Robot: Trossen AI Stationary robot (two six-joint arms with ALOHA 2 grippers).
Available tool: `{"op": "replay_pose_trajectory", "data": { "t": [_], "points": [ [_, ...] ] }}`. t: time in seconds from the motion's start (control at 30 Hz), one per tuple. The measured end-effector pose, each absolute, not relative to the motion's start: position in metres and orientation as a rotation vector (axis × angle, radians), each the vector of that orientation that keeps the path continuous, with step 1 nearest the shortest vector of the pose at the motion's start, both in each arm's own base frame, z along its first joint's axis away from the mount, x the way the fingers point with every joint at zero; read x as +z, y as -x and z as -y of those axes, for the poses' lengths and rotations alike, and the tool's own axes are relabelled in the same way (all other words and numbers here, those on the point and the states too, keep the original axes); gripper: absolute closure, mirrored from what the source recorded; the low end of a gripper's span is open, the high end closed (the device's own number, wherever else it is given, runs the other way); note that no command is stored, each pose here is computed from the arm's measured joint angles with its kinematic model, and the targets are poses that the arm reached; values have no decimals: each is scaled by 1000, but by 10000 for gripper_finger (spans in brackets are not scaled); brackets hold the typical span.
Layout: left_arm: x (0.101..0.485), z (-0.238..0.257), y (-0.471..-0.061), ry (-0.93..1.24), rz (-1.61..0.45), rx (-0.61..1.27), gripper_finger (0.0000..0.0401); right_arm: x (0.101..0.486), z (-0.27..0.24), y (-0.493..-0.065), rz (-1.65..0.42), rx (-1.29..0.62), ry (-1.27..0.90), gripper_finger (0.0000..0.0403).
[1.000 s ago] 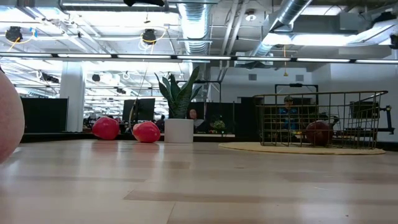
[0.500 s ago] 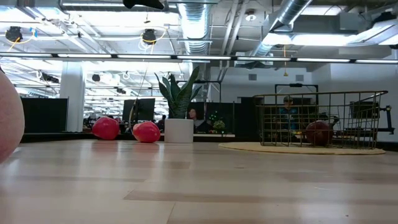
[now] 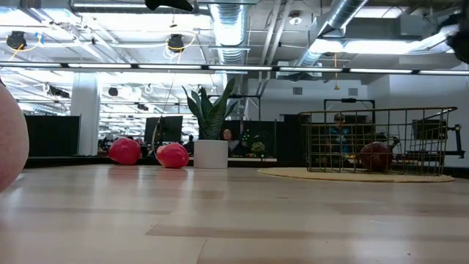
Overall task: Build produce basket
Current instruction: Put the yellow mango into the wire basket
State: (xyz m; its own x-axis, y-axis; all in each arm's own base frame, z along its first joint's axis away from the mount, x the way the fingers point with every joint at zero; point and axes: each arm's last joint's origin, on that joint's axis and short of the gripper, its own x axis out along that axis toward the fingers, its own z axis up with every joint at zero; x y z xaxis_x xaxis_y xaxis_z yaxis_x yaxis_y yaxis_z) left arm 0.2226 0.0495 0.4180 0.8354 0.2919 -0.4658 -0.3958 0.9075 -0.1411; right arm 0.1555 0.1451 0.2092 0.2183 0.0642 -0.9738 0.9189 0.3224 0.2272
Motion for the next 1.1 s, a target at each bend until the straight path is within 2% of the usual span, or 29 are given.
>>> {"op": "replay_pose_trajectory", "data": {
  "t": [0.3, 0.57, 0.77, 1.1],
  "points": [
    [418, -50, -223, 233, -454, 367, 53, 281, -63, -142, -929, -792, -956, 149],
    [418, -50, -223, 226, -455, 365, 53, 313, -2, -129, -874, -848, -799, 149],
    [418, -50, -223, 226, -455, 365, 53, 322, 32, -130, -927, -873, -613, 148],
    [418, -50, -223, 226, -457, 365, 53, 309, 76, -146, -1198, -809, -288, 148]
  ]
}}
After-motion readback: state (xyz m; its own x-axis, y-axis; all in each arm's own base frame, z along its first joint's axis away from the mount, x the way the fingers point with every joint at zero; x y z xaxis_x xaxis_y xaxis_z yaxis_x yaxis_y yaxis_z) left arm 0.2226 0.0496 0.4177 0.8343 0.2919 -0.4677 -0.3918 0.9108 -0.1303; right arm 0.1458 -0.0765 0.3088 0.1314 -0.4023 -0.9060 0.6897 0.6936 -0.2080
